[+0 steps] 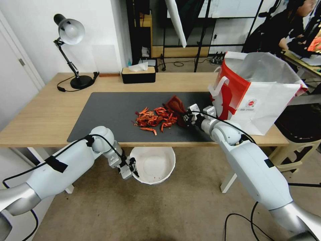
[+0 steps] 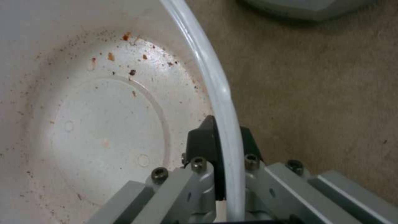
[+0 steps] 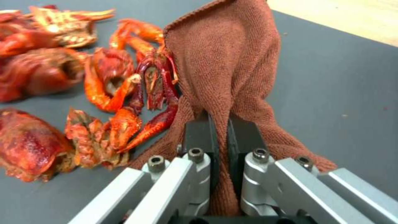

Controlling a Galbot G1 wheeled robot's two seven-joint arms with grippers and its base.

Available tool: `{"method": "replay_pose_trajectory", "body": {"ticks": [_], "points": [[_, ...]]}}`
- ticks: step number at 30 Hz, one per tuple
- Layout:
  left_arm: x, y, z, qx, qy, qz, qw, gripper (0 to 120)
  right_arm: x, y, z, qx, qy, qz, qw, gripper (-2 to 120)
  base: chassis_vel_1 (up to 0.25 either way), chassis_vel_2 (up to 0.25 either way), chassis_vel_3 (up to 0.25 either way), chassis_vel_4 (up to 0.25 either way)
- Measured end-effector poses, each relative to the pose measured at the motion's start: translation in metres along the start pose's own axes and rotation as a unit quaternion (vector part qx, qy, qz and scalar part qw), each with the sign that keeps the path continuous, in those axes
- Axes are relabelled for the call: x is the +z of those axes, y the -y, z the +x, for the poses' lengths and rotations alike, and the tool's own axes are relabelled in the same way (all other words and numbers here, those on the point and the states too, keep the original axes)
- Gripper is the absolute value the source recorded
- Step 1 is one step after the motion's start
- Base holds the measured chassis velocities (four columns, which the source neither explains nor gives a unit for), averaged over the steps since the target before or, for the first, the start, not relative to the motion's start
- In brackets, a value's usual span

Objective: Sweep shrimp from table into container with towel, then put container into takeout bag.

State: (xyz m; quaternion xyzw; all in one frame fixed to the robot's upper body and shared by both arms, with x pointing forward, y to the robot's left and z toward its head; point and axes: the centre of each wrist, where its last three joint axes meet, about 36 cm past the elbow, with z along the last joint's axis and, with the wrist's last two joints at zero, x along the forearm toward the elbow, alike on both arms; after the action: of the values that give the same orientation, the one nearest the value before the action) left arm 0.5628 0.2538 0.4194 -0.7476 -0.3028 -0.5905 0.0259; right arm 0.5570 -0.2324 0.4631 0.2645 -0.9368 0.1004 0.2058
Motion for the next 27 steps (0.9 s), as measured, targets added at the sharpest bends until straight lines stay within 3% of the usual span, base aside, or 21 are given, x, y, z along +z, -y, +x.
{"method": "replay_pose_trajectory", "body": {"ticks": [27], "points": [[0.01, -0.005, 0.006, -0.006, -0.005, 0.006, 0.9999, 0, 0.025, -0.049, 0.042, -0.053, 0.003, 0.019, 0.998, 2, 0.0, 0.0, 0.0, 0.0]]}}
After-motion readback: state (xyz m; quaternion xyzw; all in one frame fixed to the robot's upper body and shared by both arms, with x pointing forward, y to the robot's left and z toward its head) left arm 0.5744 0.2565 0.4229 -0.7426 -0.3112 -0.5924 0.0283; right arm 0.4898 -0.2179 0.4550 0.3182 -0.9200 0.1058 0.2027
